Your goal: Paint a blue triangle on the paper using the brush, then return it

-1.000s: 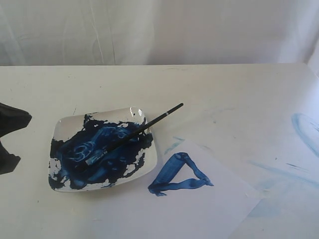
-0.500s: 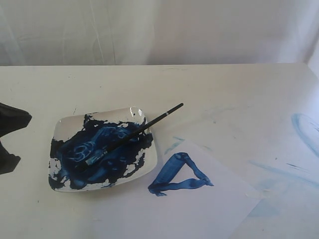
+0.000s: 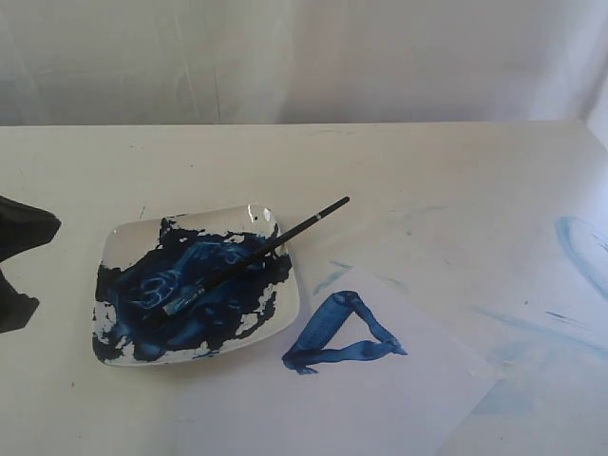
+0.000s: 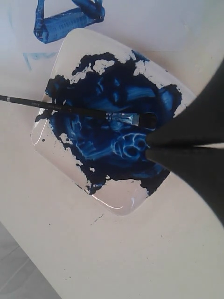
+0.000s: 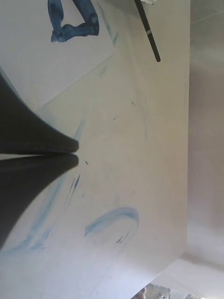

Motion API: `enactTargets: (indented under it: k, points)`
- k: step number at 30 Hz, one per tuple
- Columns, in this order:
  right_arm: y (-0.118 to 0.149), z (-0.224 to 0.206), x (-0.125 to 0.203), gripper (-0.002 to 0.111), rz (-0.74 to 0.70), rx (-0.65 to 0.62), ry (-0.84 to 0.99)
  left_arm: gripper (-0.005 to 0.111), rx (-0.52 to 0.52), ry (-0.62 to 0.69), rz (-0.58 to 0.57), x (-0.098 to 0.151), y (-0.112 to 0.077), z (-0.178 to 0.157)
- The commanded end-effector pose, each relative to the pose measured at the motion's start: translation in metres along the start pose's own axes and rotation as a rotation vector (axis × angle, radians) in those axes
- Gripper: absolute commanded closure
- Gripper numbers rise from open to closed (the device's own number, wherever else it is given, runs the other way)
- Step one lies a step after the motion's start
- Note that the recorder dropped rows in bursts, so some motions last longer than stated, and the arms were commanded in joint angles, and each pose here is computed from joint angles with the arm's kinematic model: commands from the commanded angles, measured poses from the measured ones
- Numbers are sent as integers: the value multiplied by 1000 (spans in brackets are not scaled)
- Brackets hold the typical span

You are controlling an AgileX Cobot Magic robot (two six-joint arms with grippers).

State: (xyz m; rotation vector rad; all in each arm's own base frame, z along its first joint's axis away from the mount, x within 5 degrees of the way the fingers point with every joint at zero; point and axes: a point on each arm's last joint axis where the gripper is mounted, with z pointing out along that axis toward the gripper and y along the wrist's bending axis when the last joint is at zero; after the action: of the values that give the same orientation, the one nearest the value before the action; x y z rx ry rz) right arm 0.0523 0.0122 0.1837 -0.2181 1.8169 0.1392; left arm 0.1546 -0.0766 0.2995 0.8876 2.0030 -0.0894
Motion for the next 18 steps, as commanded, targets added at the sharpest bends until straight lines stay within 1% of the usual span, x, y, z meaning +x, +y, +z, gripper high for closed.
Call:
enactTargets:
  k: [1,14,18]
  points:
    - [0,0,0,108,0,1,-12,107,6,2,-21,2,-1,-1]
    - [0,0,1,108,2,0,-9,107,6,2,-21,2,-1,-1]
    - [3,0,1,108,-11,-56,-10,107,5,0,-21,2,-1,-2]
